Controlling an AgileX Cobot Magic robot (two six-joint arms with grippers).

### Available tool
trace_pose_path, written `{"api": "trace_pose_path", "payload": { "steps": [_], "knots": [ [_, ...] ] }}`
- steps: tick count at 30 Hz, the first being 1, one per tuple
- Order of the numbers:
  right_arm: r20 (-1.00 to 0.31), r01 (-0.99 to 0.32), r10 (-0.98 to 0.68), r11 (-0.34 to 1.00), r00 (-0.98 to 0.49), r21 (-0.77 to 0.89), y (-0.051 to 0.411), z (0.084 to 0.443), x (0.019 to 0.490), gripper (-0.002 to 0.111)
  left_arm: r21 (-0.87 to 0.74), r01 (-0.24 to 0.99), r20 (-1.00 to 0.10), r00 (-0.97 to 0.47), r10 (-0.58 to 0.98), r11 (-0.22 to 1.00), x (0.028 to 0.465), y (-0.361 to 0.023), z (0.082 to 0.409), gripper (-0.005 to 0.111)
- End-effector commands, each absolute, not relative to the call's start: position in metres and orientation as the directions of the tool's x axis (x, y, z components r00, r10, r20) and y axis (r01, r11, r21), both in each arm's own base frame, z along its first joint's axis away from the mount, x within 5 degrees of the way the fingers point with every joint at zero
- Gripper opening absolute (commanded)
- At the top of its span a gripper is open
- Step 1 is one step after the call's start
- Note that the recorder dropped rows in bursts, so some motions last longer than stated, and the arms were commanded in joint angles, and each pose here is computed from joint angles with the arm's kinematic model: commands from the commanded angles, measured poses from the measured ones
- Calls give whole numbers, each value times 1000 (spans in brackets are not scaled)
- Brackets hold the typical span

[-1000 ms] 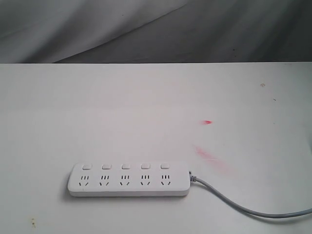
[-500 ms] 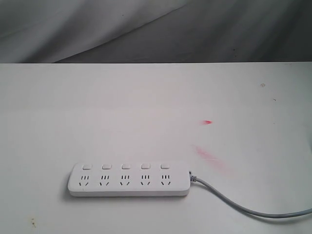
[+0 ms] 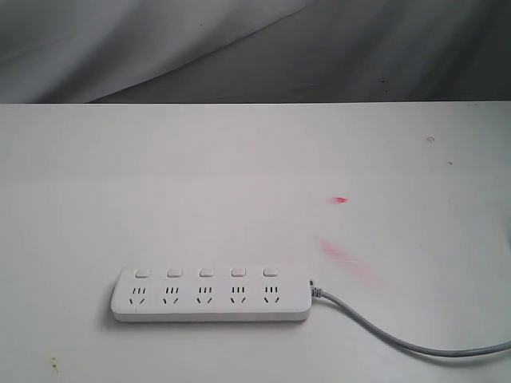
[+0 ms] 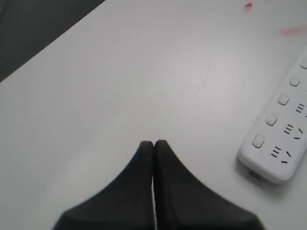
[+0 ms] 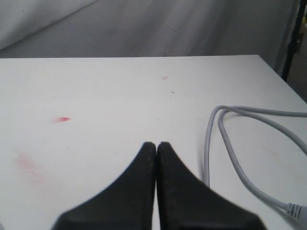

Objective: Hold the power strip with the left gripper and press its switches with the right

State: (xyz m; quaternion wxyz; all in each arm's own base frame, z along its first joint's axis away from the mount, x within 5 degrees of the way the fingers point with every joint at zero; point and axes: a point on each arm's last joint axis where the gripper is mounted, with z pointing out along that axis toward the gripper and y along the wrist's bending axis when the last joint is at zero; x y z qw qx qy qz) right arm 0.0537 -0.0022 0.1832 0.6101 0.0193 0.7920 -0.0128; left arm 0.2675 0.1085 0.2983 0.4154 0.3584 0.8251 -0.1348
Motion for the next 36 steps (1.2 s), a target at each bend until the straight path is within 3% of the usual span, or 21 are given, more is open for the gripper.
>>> {"api": "trace_pose_path", "payload": {
  "steps": [1, 6, 9, 10, 13, 15, 24, 36],
  "knots": [
    [-969, 56, 21, 998, -246, 8, -3, 183, 54, 0, 199, 837, -744, -211, 635, 510, 283, 100, 273, 1],
    [-969, 56, 21, 998, -246, 8, -3, 183, 54, 0, 109, 951, -630, -159, 760, 289, 295, 82, 231, 7],
    [-969, 56, 21, 998, -246, 8, -3, 183, 54, 0, 41, 974, -614, -150, 775, 222, 302, 72, 210, 21],
    [-969, 56, 21, 998, -246, 8, -3, 183, 54, 0, 23, 977, -616, -153, 773, 212, 304, 70, 204, 29],
    [-969, 56, 21, 998, -246, 8, -3, 183, 54, 0, -28, 972, -663, -194, 723, 234, 312, 65, 188, 72],
    [-969, 56, 21, 998, -246, 8, -3, 183, 54, 0, -57, 967, -688, -219, 692, 250, 317, 62, 179, 84],
    [-969, 56, 21, 998, -246, 8, -3, 183, 54, 0, -242, 970, -667, -183, 722, 23, 289, -6, 140, 84],
    [-969, 56, 21, 998, -246, 8, -3, 183, 54, 0, -170, 968, -634, -252, 731, 187, 305, -15, 116, 84]
  ]
}}
